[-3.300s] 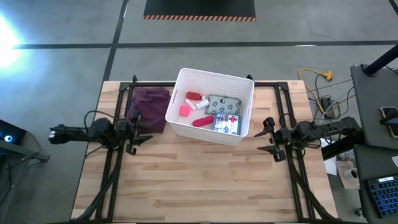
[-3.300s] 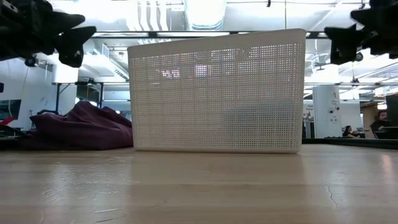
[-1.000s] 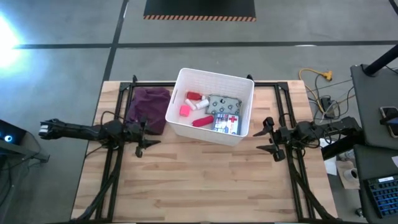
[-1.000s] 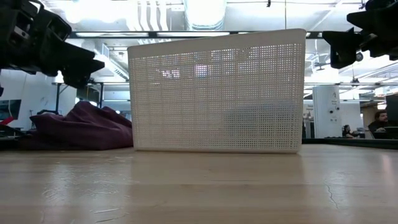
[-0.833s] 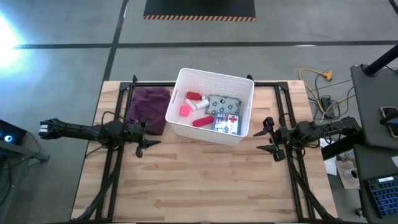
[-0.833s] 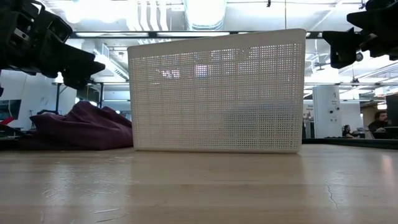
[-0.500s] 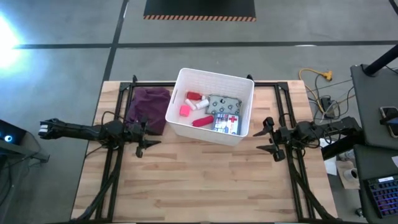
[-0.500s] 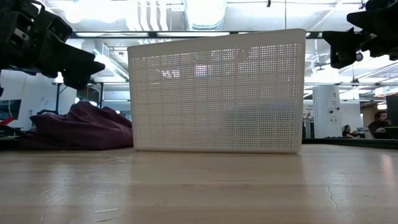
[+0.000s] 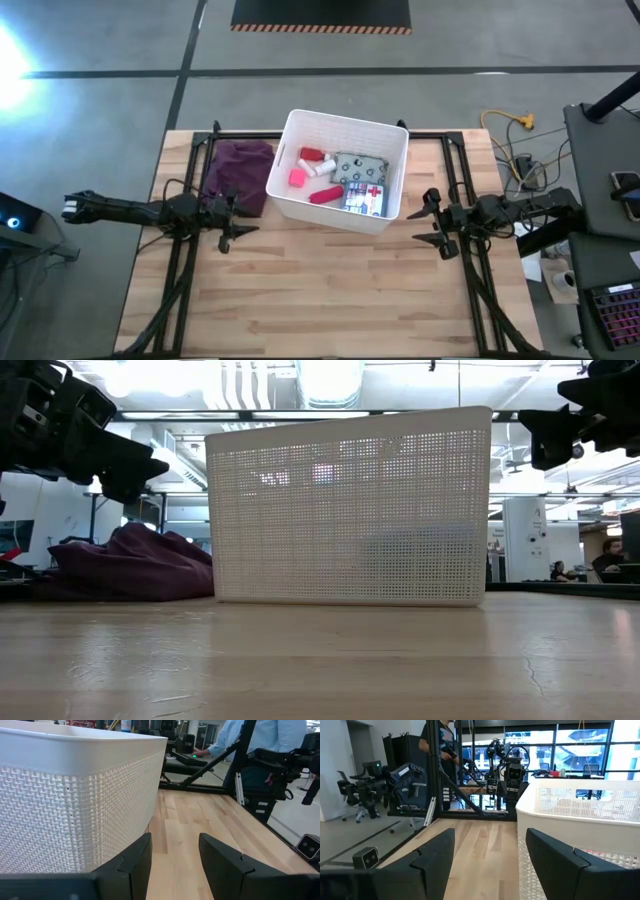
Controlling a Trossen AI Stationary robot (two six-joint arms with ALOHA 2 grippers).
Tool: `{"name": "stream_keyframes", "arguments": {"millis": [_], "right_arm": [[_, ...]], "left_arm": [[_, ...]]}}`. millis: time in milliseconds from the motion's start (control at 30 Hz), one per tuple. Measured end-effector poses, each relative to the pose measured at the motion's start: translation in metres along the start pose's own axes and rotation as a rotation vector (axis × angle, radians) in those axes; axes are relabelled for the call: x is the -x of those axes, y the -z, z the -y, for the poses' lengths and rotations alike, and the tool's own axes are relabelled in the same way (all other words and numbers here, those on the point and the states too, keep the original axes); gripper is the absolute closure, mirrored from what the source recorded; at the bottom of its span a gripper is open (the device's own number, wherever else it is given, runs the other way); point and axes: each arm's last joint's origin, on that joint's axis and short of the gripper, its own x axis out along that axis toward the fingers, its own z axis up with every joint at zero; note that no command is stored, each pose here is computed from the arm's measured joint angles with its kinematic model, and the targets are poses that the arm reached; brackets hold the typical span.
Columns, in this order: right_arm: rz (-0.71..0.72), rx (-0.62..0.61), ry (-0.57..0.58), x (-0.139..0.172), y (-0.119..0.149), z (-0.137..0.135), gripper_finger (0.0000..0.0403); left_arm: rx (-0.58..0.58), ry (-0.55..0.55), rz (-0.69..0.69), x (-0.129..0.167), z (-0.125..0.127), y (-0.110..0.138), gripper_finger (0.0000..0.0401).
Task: Pick & place medical supplies in basket/bin
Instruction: Return to Home Position
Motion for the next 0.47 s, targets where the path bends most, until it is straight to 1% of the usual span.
{"name": "stream_keyframes", "arguments": {"millis": [467], "right_arm": [[0.0,0.0,0.0,0.0,0.0001,0.0,0.0165]], "left_arm": [[0.0,0.0,0.0,0.0,0.0,0.0,0.0253]]}}
